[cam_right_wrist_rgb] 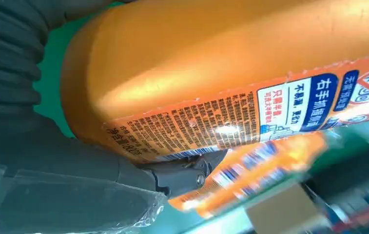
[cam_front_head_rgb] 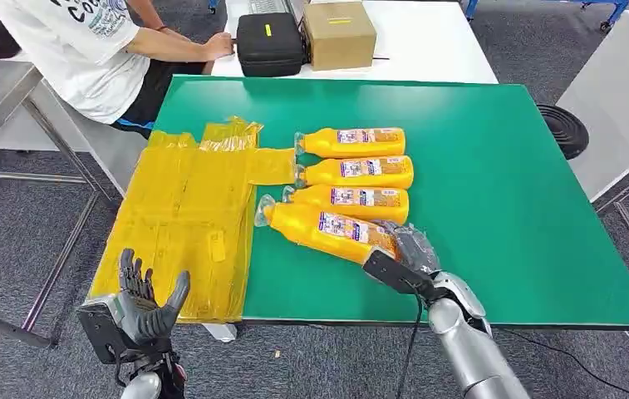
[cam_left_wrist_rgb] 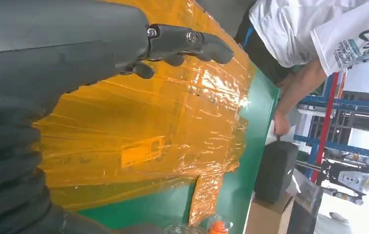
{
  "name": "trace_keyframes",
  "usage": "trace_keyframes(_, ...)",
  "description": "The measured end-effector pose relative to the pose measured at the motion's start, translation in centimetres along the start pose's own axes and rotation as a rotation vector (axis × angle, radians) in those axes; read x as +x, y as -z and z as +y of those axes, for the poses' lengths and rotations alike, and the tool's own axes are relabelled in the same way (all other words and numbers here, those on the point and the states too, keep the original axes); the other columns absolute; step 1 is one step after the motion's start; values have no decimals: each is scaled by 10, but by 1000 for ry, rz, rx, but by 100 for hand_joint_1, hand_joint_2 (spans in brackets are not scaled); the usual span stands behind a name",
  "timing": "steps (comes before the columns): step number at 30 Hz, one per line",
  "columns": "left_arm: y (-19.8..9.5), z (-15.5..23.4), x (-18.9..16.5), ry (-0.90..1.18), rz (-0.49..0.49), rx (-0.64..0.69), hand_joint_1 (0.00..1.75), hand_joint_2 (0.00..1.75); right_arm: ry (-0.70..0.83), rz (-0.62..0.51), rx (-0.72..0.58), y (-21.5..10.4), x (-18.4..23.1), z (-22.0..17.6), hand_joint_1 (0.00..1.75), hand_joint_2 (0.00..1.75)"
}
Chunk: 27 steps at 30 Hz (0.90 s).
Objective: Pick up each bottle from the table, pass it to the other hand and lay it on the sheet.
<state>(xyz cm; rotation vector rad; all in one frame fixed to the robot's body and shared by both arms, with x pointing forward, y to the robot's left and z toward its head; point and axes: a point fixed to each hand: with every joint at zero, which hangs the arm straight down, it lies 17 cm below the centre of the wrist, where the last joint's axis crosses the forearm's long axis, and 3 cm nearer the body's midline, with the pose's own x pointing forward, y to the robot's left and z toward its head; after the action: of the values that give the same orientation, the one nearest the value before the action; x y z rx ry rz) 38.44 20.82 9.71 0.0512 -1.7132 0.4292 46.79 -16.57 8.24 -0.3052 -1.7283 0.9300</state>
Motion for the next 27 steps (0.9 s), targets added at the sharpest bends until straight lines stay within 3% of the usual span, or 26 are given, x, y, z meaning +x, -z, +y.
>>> trace_keyframes(4, 0, 0, 0, 0, -3, 0, 0, 175, 30, -38, -41, 1, 16, -7, 175, 175)
trace_keyframes(7, 0, -2, 1, -14, -4, -7, 0, 175, 105, -92, -144, 2, 34, -28, 175, 175)
trace_keyframes(12, -4, -23, -1, -169, 48, -98, 0, 175, 235, -168, -272, -2, 57, -55, 175, 175)
trace_keyframes(15, -10, -50, 0, -326, 102, -221, 0, 175, 279, -193, -295, -6, 62, -56, 175, 175)
trace_keyframes(18, -21, -91, 11, -439, 118, -437, 0, 175, 331, -255, -299, -8, 76, -49, 175, 175)
trace_keyframes(27, -29, -158, 23, -394, 107, -717, 0, 175, 475, -316, -187, 8, 114, 10, 175, 175)
